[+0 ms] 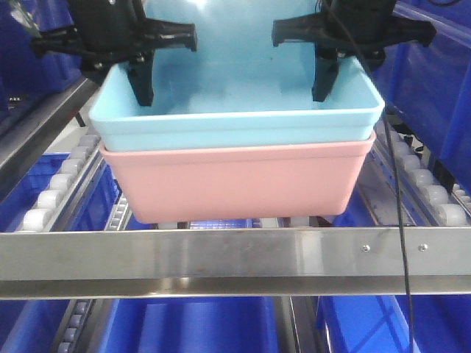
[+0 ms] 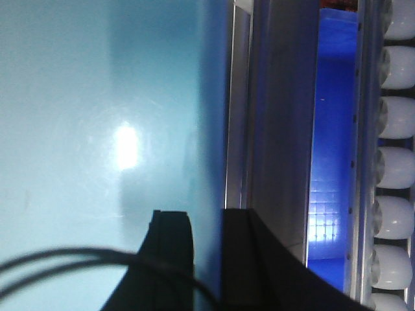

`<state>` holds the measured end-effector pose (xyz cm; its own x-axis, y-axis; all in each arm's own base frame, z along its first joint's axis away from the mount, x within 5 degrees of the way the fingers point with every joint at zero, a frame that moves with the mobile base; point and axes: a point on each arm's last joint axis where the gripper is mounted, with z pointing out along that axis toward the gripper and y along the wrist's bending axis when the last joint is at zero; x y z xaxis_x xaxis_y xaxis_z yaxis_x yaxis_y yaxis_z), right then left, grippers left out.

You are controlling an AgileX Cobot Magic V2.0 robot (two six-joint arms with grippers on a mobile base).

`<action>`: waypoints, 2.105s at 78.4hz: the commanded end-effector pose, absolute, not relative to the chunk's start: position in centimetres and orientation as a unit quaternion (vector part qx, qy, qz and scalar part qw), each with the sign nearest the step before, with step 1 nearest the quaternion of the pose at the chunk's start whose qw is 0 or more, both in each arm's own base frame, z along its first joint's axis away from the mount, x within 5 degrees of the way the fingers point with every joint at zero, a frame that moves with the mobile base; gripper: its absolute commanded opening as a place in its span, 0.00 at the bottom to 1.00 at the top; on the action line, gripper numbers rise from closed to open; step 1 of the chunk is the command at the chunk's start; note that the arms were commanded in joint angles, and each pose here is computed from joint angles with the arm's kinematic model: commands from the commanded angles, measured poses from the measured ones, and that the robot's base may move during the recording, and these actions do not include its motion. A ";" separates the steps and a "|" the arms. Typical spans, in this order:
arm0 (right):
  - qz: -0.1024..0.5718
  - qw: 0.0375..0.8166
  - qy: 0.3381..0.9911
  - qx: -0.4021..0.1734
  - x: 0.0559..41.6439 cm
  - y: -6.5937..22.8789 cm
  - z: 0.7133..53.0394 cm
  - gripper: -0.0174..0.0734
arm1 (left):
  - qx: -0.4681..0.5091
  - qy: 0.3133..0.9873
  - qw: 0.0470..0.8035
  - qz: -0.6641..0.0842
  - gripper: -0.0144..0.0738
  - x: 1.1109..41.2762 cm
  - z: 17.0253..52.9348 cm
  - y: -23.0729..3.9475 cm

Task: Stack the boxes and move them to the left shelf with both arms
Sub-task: 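Lower the stacked bins onto the roller shelf with both grippers, then open both grippers and raise them out of the light-blue bin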

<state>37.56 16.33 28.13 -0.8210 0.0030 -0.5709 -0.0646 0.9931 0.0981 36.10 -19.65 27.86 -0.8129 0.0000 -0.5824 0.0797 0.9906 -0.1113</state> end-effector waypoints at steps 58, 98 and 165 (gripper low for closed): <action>0.061 0.352 0.934 -0.024 37.8 16.1 31.8 0.80 | 0.034 0.931 0.360 -0.058 0.69 36.4 31.2 -19.3; 0.046 0.350 0.935 -0.047 37.1 15.8 37.0 0.23 | 0.052 0.940 0.335 -0.043 0.26 35.7 36.7 -18.9; 0.094 0.456 0.873 -0.142 30.4 16.4 41.3 0.25 | 0.082 0.886 0.429 -0.159 0.16 29.8 38.8 -17.9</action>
<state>32.36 17.60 37.62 -0.6841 -0.1943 -0.7030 -0.3027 0.9526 0.0313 32.01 -19.02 35.15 -0.7463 0.0547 -0.6634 0.2224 0.9599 -0.1710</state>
